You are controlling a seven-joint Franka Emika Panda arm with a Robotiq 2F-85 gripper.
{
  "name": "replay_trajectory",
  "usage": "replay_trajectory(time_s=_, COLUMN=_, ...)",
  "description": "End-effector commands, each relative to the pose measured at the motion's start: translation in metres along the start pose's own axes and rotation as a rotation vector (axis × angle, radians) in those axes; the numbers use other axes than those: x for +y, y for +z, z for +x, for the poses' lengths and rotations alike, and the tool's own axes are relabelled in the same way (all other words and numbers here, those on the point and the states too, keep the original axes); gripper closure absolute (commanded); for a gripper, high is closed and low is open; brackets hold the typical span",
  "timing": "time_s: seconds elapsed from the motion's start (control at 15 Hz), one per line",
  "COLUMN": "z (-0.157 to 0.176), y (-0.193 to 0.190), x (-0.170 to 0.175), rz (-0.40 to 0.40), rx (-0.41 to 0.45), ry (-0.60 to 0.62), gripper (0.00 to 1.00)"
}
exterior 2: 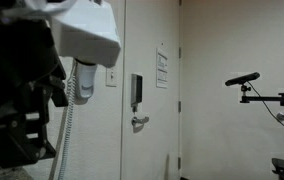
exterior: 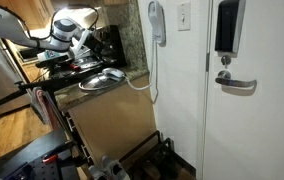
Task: Unhang the phone receiver, put it on the counter, and then press the button of the thing on the wall
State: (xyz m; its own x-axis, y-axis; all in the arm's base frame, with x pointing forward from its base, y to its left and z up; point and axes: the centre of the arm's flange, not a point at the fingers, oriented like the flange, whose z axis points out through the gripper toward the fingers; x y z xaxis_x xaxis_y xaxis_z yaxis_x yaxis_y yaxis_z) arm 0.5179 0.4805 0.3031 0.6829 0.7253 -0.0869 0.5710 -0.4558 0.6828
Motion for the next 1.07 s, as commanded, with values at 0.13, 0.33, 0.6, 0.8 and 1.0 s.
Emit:
replay_trajectory(time_s=0.13, z=-0.08, y=0.024, x=-0.006, rz=0.068, rx=0.131, ry=0.186, gripper=0.0)
replay_trajectory(time_s=0.33, z=-0.098, y=0.043, x=-0.008, rz=0.085, rx=0.173, ry=0.262, gripper=0.0)
replay_trajectory(time_s=0.6, z=-0.121, y=0.039, x=-0.008, rz=0.139, rx=0.198, ry=0.308, gripper=0.0)
replay_trajectory(time_s=0.8, z=-0.163, y=0.026, x=-0.009, rz=0.125, rx=0.205, ry=0.367, gripper=0.0)
replay_trajectory(time_s=1.0, z=-0.202, y=0.025, x=-0.016, rz=0.11, rx=0.178, ry=0.43, gripper=0.0)
